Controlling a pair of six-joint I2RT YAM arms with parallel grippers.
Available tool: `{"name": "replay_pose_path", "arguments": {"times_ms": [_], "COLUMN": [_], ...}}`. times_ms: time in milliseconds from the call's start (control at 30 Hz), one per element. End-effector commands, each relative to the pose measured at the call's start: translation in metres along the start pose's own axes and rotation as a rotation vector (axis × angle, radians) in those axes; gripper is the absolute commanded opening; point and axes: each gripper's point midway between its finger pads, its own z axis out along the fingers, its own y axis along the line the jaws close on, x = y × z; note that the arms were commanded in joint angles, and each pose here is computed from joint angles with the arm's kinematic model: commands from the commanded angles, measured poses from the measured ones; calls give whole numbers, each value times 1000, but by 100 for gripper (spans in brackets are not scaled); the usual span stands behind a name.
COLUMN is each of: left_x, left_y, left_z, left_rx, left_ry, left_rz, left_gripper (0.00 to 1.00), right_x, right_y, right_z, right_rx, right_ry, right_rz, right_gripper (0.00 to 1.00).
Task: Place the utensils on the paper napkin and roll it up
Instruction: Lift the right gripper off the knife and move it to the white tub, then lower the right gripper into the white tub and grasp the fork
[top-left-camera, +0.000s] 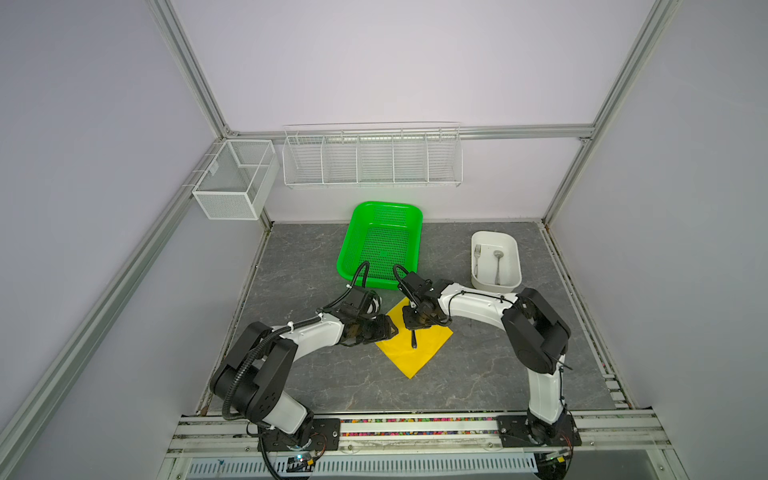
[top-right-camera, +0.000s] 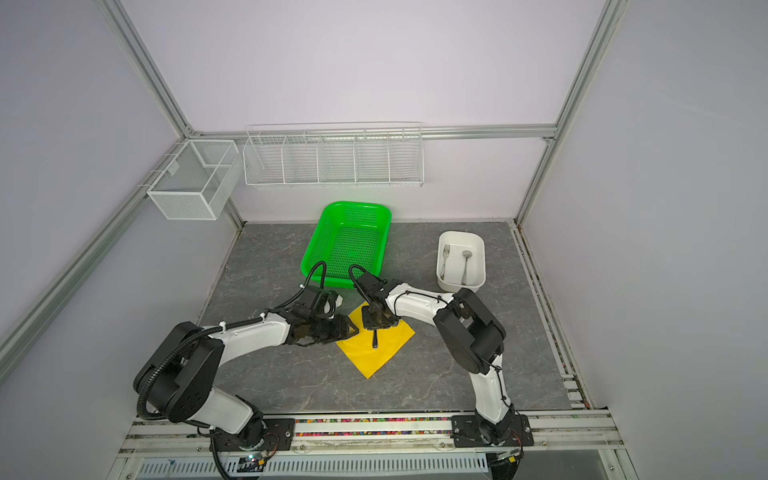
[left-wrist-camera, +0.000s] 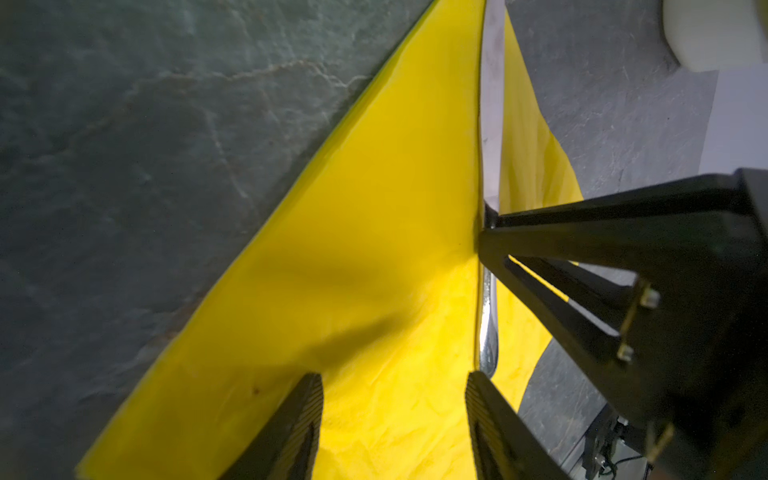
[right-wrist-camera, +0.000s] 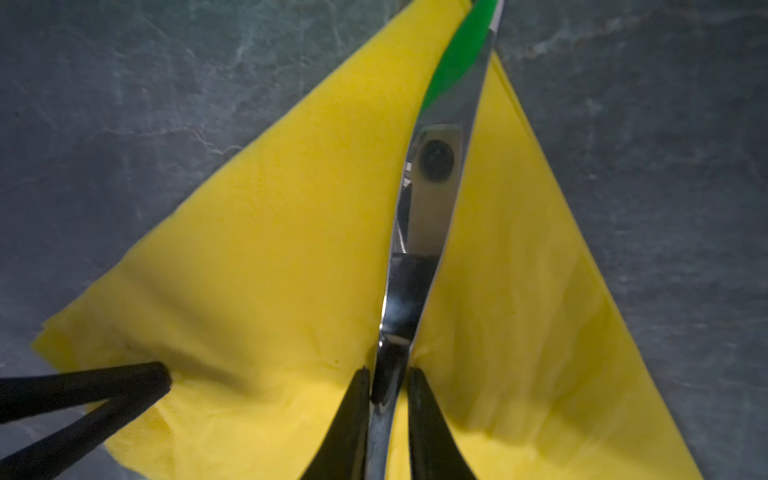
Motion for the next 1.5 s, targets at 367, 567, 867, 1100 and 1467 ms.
{"name": "replay_pose_path", "arguments": {"times_ms": [367, 567, 867, 1100, 1467], "left_x": [5, -6, -28, -43, -64], "left_y": [10, -5, -30, -57, -113], "left_z": [-4, -15, -38, -49, -52], "left_rx": [-48, -15, 25, 107, 109], "left_ry": [14, -20, -109, -160, -214], "left_rz": [-2, 15, 60, 82, 198], "left_gripper": [57, 59, 63, 64, 88], "right_x": [-5, -20, -63, -90, -127], "right_y": [-2, -2, -100, -196, -274], "right_z": [2, -36, -121, -143, -110], "right_rx": [-13, -45, 88, 113, 123], "right_ry": [-8, -103, -313, -331, -217], "right_rz": [25, 9, 108, 260, 340], "right_gripper": [19, 28, 34, 34, 34]}}
